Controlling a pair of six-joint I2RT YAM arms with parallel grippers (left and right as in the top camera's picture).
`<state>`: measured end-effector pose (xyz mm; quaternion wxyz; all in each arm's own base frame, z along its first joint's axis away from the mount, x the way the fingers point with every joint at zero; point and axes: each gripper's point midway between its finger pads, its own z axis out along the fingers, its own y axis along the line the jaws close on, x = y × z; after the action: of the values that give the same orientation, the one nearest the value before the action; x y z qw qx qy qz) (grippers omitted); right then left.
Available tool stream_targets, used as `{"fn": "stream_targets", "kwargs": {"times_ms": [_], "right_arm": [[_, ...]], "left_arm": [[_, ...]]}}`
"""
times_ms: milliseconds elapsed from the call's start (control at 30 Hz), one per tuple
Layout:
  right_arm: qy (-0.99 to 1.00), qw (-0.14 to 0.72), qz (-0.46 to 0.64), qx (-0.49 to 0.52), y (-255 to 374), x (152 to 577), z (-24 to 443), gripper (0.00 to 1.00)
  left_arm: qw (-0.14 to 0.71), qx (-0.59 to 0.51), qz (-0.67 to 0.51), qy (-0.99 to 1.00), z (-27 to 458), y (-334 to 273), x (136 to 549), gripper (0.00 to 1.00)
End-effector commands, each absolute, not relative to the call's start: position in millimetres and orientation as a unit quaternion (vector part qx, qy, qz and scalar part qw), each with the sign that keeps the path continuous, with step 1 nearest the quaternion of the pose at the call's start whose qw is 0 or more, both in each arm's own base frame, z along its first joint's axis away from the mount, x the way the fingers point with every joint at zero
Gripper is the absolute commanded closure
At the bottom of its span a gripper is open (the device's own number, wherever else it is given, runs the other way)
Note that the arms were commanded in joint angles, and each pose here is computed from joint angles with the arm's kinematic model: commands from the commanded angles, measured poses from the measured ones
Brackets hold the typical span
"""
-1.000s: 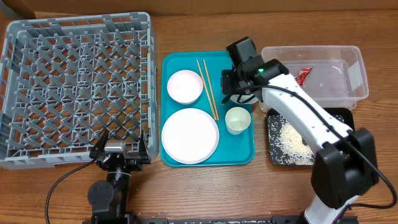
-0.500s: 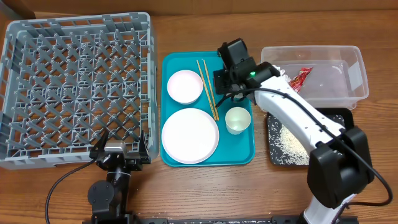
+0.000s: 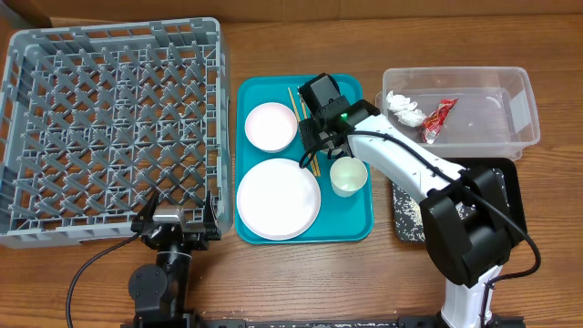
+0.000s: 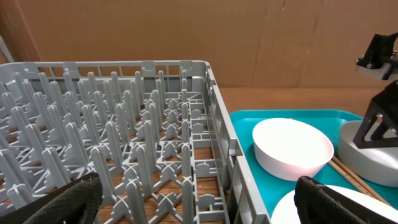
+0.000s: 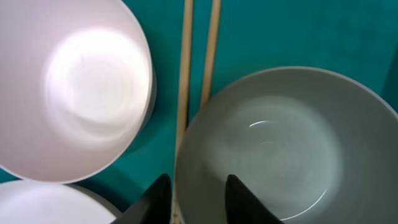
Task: Sort waste into correct bins and load items into the dishwasher
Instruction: 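Return the emptied bowl to the teal tray and release it, then grasp the small white cup with the right gripper and lift it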
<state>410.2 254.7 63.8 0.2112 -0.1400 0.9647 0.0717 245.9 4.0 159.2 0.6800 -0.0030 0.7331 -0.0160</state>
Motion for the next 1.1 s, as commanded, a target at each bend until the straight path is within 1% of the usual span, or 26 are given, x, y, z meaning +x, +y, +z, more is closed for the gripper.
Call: {"fn": "stream_targets", "kwargs": {"times_ms": [0,33,133,200,333,433,500,600,767,933,1067], "right_arm": [[0.958,0.228,0.096,-0.143,266.0,419.1,90.9,0.50],[0.957,0.225,0.107,-0.146,270.3,418.1,99.4,0.48],[0.954,0.224,0.136,-0.148,280.3,417.6,131.5,0.45],[0.955,0.227,0.145,-0.126,278.8,417.9,161.5,0.41],[0.967,0.202,0.145,-0.055,249.4,402.7,221.2,0.37],[0.976,0.168,0.137,-0.021,225.0,384.8,238.3,0.37],[0.981,0.139,0.133,-0.012,213.8,373.4,235.5,0.36],[0.990,0.090,0.106,0.011,195.3,358.7,217.2,0.37],[0.996,0.032,0.077,0.029,180.9,345.9,167.3,0.37],[0.997,-0.011,0.057,0.057,165.0,333.1,119.1,0.37],[0.996,-0.028,0.048,0.071,156.0,326.5,98.9,0.40]], "left_arm": [[0.682,0.004,-0.019,0.731,158.5,1.1,245.7,0.00],[0.682,0.004,-0.019,0.731,158.5,1.1,245.7,0.00],[0.682,0.004,-0.019,0.731,158.4,1.1,245.7,0.00],[0.682,0.004,-0.019,0.731,158.5,1.1,245.7,0.00],[0.682,0.004,-0.019,0.731,158.5,1.1,245.7,0.00],[0.682,0.004,-0.019,0.731,158.5,1.1,245.7,0.00],[0.682,0.004,-0.019,0.731,158.5,1.1,245.7,0.00],[0.682,0.004,-0.019,0.731,158.5,1.1,245.7,0.00],[0.682,0.004,-0.019,0.731,158.5,1.1,245.7,0.00],[0.682,0.004,-0.019,0.731,158.5,1.1,245.7,0.00],[0.682,0.004,-0.019,0.731,158.5,1.1,245.7,0.00]]}}
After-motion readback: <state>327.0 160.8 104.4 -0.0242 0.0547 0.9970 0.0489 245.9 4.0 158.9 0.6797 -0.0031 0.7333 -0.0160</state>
